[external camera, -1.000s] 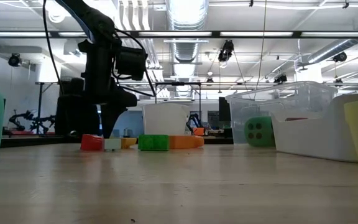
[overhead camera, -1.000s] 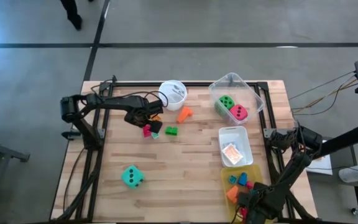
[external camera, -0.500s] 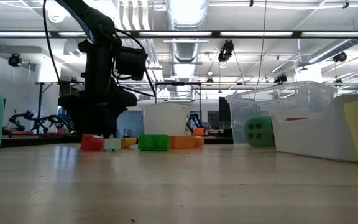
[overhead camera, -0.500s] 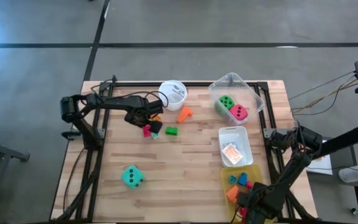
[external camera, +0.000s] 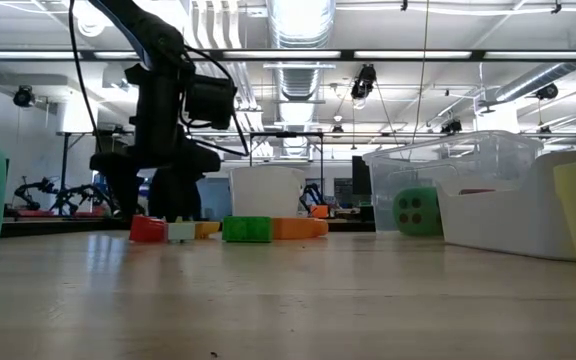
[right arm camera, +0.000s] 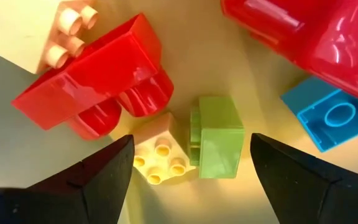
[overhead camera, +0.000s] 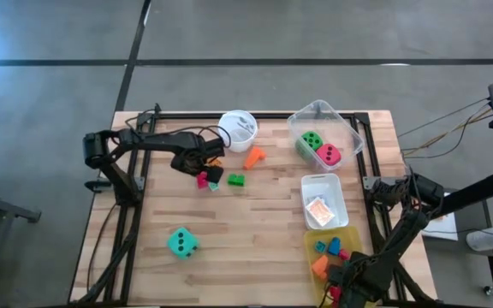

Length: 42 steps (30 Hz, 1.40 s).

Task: Pick & Place Toys
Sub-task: Put the red game piece into the yellow bin

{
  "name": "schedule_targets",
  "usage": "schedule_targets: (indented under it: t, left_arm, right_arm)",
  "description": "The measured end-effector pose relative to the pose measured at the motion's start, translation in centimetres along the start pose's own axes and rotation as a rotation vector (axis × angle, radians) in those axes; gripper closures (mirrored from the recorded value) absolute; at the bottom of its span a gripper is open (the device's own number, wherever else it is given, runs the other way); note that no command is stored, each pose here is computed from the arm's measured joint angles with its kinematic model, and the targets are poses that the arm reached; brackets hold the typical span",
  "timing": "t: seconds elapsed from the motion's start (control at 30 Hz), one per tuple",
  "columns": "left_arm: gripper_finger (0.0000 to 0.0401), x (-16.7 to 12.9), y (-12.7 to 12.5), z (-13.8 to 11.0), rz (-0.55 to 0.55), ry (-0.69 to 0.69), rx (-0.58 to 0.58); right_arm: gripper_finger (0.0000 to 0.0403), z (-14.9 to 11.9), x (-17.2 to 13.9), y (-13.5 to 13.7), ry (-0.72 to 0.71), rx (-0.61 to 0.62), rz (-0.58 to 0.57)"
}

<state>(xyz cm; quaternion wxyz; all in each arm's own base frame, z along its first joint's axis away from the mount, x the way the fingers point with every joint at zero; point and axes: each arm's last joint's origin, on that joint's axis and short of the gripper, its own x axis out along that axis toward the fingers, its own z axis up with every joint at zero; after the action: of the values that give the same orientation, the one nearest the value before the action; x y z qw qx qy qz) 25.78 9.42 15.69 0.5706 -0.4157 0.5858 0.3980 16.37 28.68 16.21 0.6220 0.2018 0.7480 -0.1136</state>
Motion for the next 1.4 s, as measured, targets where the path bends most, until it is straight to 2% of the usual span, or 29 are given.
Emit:
schedule_targets:
  t: [0.2, 0.4, 0.53, 0.73, 1.17, 1.4]
  left_arm:
    - [0.0055, 1.4, 0.6, -0.6, 0.034, 0.049, -0.045]
    - [0.0067, 1.9, 0.4, -0.4, 0.005, 0.043, -0.007]
    - [0.0121, 1.9, 0.3, -0.5, -0.009, 0.058, 0.009]
    - [0.0237, 1.9, 0.2, -0.6, -0.024, 0.074, 0.037]
    - [0.0238, 1.1, 0.1, -1.0, -0.079, 0.093, 0.126]
    - [0.0238, -1.8, 0.6, -2.0, -0.137, 0.048, 0.136]
  right_arm:
    - [0.0088, 0.0, -0.1, 0.1, 0.001, 0.027, 0.005]
    - [0.0088, 0.0, -0.2, 0.1, 0.001, 0.032, 0.006]
    - [0.0088, 0.0, -0.2, 0.1, 0.001, 0.032, 0.008]
    - [0.0088, -0.1, -0.3, 0.1, 0.001, 0.031, 0.009]
    - [0.0088, -0.1, -0.6, 0.0, -0.002, 0.042, 0.016]
    - [0.0088, -0.4, -1.8, -0.1, -0.035, 0.048, 0.012]
